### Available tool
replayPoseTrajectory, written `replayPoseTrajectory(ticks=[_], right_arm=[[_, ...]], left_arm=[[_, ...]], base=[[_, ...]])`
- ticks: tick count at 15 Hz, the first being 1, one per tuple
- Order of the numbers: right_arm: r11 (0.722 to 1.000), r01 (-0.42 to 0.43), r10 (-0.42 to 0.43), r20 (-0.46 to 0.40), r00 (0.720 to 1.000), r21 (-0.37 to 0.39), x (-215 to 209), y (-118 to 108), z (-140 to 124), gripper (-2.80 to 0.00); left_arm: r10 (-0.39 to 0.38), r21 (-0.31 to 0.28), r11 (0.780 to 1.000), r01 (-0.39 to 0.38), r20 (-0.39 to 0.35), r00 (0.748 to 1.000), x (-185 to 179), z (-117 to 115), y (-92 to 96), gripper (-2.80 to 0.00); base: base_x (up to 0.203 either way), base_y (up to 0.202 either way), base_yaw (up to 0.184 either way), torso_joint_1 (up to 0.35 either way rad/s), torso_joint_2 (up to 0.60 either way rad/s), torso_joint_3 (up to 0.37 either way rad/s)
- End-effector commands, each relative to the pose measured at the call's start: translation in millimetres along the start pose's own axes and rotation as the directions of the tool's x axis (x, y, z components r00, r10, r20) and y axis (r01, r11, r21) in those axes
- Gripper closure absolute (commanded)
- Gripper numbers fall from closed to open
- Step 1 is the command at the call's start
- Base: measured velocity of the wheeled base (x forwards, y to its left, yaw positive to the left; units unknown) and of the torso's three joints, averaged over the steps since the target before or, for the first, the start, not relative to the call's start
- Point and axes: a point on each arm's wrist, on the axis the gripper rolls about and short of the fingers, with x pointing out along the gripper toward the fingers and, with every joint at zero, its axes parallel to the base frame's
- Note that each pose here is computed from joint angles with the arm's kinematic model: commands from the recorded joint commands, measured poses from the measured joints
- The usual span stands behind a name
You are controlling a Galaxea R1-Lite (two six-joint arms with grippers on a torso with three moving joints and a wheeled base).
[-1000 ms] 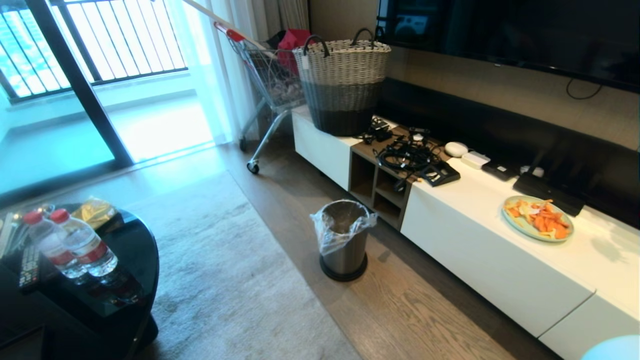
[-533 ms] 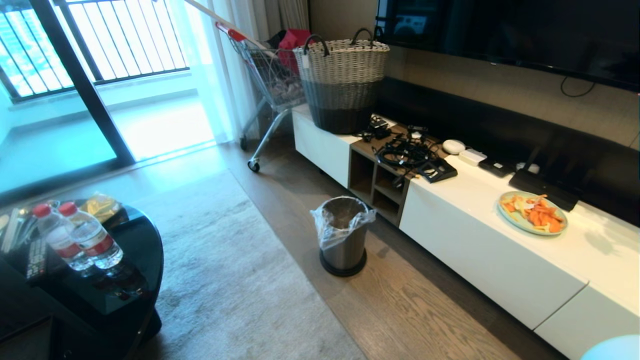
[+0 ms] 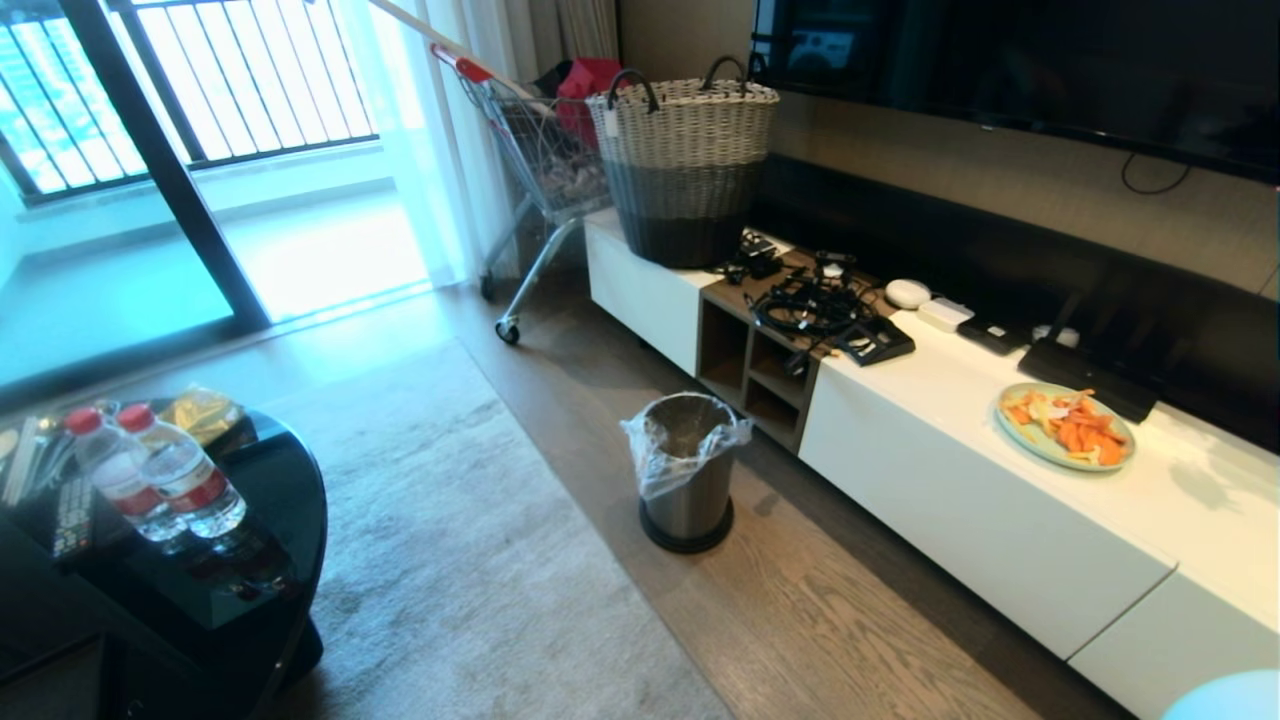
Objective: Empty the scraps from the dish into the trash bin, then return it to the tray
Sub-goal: Put the bowl back to the table
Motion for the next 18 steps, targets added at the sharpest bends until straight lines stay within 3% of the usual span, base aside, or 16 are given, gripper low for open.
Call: replayPoseTrajectory(ticks=[1,18], right_arm=[[1.000,0.000,0.000,0.001,1.000,0.000,0.0,0.0,0.0,0.00],[1.000,0.000,0.000,0.001,1.000,0.000,0.0,0.0,0.0,0.00]], left_arm=[[0.000,-0.001,1.000,0.000,0.000,1.000,0.0,0.0,0.0,0.00],[0.000,-0.001,1.000,0.000,0.001,1.000,0.0,0.0,0.0,0.00]], base=[[0.000,0.000,0.000,0.000,0.00,0.000],[0.000,0.000,0.000,0.000,0.00,0.000]])
